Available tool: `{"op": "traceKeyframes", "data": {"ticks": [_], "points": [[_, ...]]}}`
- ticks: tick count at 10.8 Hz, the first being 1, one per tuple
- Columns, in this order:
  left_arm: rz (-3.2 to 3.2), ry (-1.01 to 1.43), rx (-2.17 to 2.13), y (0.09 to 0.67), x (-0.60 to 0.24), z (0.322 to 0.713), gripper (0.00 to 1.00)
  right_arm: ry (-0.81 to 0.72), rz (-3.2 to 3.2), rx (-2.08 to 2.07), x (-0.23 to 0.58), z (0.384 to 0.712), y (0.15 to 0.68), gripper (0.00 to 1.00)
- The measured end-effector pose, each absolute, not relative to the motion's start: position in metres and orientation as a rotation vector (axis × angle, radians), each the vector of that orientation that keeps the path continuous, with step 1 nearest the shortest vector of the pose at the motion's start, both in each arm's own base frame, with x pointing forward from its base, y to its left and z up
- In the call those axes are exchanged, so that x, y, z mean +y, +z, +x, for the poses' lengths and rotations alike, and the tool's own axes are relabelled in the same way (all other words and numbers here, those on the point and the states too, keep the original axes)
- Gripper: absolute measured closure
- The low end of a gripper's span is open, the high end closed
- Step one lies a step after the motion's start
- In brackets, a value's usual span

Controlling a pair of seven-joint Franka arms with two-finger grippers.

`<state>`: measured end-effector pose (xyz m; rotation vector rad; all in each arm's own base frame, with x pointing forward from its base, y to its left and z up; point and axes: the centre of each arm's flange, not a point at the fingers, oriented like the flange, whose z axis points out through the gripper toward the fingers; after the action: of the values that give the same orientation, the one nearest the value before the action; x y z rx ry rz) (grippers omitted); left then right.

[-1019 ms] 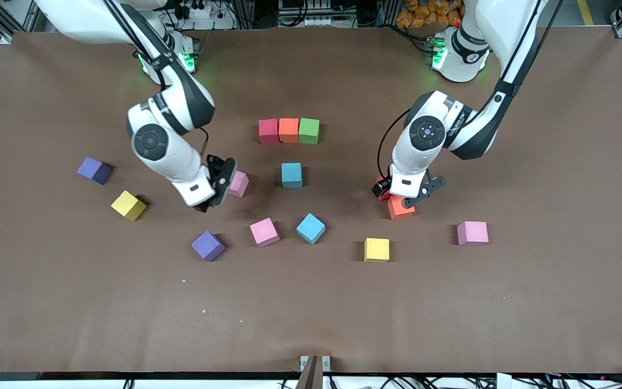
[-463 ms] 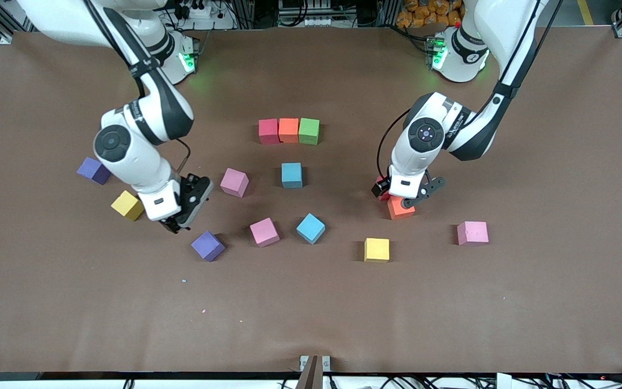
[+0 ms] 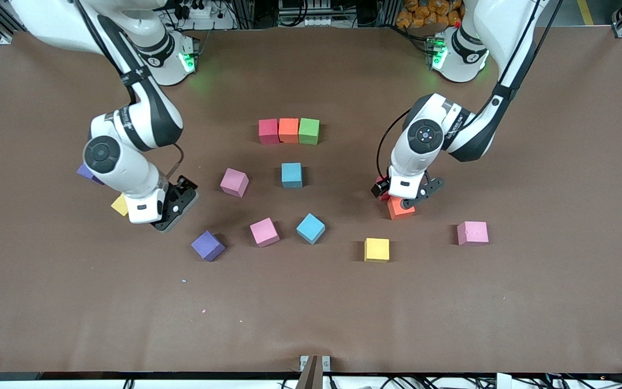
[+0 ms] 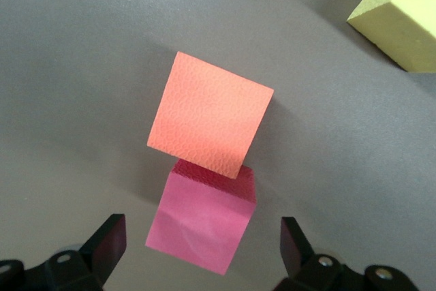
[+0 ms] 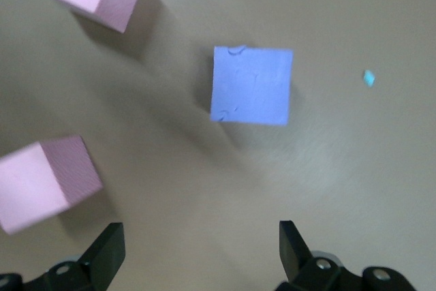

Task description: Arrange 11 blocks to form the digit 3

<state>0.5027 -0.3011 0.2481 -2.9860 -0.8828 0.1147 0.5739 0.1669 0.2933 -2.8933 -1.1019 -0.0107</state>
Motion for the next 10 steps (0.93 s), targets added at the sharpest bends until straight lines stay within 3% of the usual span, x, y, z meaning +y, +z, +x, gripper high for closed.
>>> {"op": "traceKeyframes", "data": {"ticks": [2, 5, 10], "points": [[-2.986, 0.115, -0.883, 0.248, -0.301, 0.503, 0.0, 0.019, -2.986, -0.763, 0.185, 0.567, 0.294, 0.0], [-2.986, 0.115, -0.883, 0.248, -0.301, 0.503, 0.0, -0.016, -2.994, -0.675, 0.183, 0.569, 0.294, 0.0], [-2.986, 0.115, -0.884, 0.248, -0.301, 0.503, 0.0, 0.106, -3.01, -0.024, 0.2, 0.55, 0.274, 0.0]]}}
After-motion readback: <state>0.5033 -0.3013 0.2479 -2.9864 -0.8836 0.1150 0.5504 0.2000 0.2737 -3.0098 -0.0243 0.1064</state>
